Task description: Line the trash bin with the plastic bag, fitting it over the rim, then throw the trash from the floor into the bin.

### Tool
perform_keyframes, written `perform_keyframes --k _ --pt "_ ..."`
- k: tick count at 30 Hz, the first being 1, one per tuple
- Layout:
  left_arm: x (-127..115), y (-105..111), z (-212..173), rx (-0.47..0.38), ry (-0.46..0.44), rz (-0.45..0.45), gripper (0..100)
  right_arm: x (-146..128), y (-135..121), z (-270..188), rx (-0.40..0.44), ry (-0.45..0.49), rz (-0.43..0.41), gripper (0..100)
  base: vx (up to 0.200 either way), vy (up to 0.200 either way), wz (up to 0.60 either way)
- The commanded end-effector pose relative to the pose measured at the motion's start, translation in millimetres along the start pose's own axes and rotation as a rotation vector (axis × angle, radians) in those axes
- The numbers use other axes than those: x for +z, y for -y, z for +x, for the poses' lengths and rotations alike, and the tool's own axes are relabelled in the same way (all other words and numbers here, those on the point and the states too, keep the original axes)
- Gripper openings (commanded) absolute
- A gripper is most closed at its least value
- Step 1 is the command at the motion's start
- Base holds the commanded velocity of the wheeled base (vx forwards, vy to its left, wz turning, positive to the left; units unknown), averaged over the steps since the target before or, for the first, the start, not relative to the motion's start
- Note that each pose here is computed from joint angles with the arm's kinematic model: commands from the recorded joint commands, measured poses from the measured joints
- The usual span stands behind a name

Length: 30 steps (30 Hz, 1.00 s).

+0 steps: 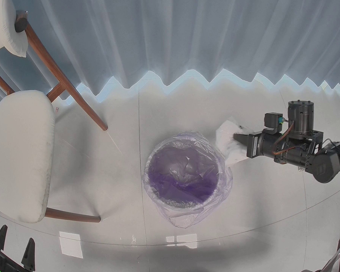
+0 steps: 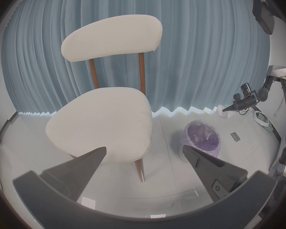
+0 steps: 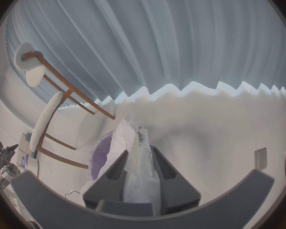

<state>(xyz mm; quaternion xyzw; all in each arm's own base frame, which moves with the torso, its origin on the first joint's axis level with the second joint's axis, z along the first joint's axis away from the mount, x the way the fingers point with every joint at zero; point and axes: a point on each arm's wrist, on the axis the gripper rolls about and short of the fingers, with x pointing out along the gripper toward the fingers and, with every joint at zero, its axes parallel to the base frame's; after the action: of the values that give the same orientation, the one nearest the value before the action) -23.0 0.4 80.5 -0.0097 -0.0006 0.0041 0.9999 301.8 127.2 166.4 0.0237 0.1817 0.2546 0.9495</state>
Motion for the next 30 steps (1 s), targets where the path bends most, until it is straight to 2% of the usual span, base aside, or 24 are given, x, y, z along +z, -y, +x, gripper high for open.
perform_keyframes --k 1,4,7,12,21,22,24,27,30 --pt "-5 0 1 0.001 -0.009 -0.002 100 -29 -11 50 0.010 -0.037 -0.019 0 0.000 0.000 0.00" --pt "-5 0 1 0.001 -0.009 -0.002 100 -37 -9 77 -0.020 -0.025 -0.019 0 0.000 0.000 0.00" --pt "-5 0 1 0.001 -0.009 -0.002 100 -41 -18 92 0.004 -0.012 -0.028 0 0.000 0.000 0.00" --pt "-5 0 1 0.003 -0.009 -0.002 100 -53 -37 103 0.049 -0.041 -0.048 0 0.000 0.000 0.00" --pt "-5 0 1 0.003 -0.009 -0.004 100 -71 -42 115 0.062 -0.075 -0.053 0 0.000 0.000 0.00" --pt "-5 0 1 0.001 -0.009 -0.002 100 -73 -42 115 0.061 -0.079 -0.053 100 0.000 0.000 0.00" --pt "-5 0 1 0.003 -0.009 -0.002 100 -75 -41 115 0.062 -0.078 -0.053 100 0.000 0.000 0.00" --pt "-5 0 1 0.001 -0.009 -0.002 100 -64 -43 111 0.070 0.004 -0.047 100 0.000 0.000 0.00" --pt "-5 0 1 0.001 -0.009 -0.002 100 -54 -41 96 0.048 0.022 -0.043 100 0.000 0.000 0.00"
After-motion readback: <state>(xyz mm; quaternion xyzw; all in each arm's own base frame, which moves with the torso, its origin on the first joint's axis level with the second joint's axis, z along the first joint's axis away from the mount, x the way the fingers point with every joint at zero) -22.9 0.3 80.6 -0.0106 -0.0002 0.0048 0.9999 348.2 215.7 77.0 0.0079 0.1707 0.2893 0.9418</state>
